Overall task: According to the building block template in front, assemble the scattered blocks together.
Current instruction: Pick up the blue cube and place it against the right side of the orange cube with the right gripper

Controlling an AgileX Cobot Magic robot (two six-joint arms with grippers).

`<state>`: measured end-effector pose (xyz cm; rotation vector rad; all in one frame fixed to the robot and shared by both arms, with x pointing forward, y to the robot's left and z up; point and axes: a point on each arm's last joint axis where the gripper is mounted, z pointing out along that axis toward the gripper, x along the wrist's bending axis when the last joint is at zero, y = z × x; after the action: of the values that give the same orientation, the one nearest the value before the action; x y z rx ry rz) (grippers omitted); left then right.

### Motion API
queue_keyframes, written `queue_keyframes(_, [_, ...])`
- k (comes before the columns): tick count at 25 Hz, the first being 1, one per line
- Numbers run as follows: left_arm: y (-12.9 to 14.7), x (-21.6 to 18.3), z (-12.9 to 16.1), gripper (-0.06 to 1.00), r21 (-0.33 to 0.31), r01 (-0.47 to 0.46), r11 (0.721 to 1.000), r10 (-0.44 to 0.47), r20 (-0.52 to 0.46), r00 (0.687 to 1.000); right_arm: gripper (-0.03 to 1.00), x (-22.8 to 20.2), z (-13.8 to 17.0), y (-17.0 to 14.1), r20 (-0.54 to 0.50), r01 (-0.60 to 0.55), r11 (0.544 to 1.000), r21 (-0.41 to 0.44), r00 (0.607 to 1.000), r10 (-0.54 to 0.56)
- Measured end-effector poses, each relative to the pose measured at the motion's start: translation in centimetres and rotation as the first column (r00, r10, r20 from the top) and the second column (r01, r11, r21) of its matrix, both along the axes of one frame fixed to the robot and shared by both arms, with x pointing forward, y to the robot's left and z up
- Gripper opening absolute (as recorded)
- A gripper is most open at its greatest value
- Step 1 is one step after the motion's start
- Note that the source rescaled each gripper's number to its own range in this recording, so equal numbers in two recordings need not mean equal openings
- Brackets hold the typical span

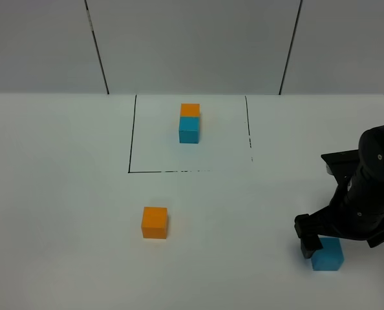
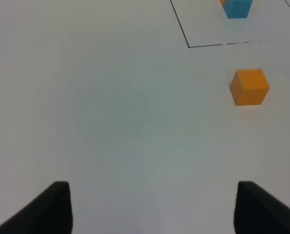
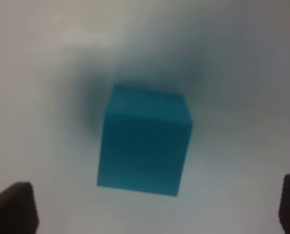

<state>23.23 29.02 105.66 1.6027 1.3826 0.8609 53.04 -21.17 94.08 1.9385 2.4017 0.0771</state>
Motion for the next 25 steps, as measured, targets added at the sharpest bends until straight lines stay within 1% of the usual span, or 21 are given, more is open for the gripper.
queue_keyframes(10, [0.0,0.0,0.0,0.47,0.0,0.0,1.0,0.0,0.0,1.0,1.0,1.0,-3.4,0.4,-0.022,-0.006,1.0,0.002,1.0,0.006])
queue_keyframes(14, [0.0,0.0,0.0,0.47,0.0,0.0,1.0,0.0,0.0,1.0,1.0,1.1,-4.5,0.4,-0.049,-0.008,1.0,-0.006,0.999,0.008])
queue_keyframes(25, [0.0,0.0,0.0,0.47,-0.001,0.0,1.0,0.0,0.0,1.0,1.0,1.2,-5.0,0.4,-0.021,-0.009,1.0,0.003,1.0,0.009])
